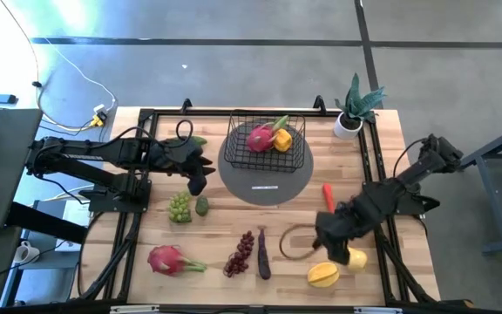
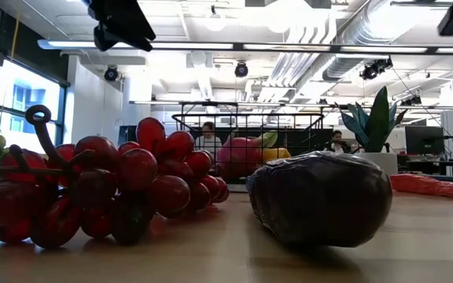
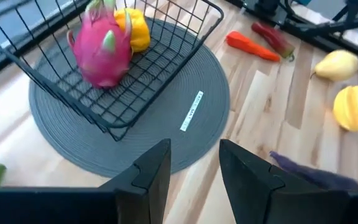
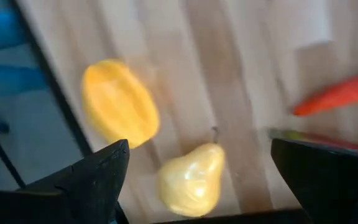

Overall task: Build produce basket
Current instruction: Put the star fruit into the wire basket

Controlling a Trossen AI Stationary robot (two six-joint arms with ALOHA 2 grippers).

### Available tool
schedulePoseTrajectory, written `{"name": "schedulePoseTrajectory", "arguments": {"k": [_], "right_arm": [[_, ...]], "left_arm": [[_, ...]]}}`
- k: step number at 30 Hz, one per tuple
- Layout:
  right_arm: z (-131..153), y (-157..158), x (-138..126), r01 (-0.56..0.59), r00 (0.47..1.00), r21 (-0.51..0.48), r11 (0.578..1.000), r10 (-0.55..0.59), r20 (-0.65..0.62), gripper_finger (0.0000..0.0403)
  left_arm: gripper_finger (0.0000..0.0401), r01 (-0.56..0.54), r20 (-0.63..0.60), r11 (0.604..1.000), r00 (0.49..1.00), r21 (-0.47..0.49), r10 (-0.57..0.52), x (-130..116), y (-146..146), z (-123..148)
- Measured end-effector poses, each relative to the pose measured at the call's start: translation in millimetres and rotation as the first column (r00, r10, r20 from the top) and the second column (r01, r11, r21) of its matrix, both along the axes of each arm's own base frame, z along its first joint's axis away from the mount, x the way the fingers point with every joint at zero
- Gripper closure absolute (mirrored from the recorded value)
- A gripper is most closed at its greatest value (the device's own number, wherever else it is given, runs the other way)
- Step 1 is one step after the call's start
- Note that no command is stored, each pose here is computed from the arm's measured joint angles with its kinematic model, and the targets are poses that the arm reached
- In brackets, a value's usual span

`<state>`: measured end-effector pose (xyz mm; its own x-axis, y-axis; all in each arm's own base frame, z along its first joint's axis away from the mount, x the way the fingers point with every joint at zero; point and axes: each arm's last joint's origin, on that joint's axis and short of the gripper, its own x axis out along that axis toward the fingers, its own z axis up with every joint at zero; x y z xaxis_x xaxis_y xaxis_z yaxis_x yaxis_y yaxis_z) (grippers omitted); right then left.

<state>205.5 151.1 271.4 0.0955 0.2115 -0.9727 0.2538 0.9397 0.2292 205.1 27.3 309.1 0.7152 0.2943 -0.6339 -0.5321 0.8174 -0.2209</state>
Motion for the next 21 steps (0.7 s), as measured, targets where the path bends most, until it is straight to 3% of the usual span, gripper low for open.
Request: {"name": "schedulePoseTrajectory", "arguments": {"k": [9, 21], "right_arm": [[1, 42, -20, -0.214, 0.961, -0.048, 0.976, 0.219, 0.171, 0.0029], [-14, 66, -18, -0.312, 0.914, -0.111, 0.944, 0.330, 0.235, 0.0029]], "left_arm": [[0.0275, -0.022, 0.015, 0.998, 1.000, -0.053, 0.023, 0, -5, 0], [0.0275, 0.000, 0.021, 0.997, 1.000, -0.074, 0.001, 1, -13, -1]]}}
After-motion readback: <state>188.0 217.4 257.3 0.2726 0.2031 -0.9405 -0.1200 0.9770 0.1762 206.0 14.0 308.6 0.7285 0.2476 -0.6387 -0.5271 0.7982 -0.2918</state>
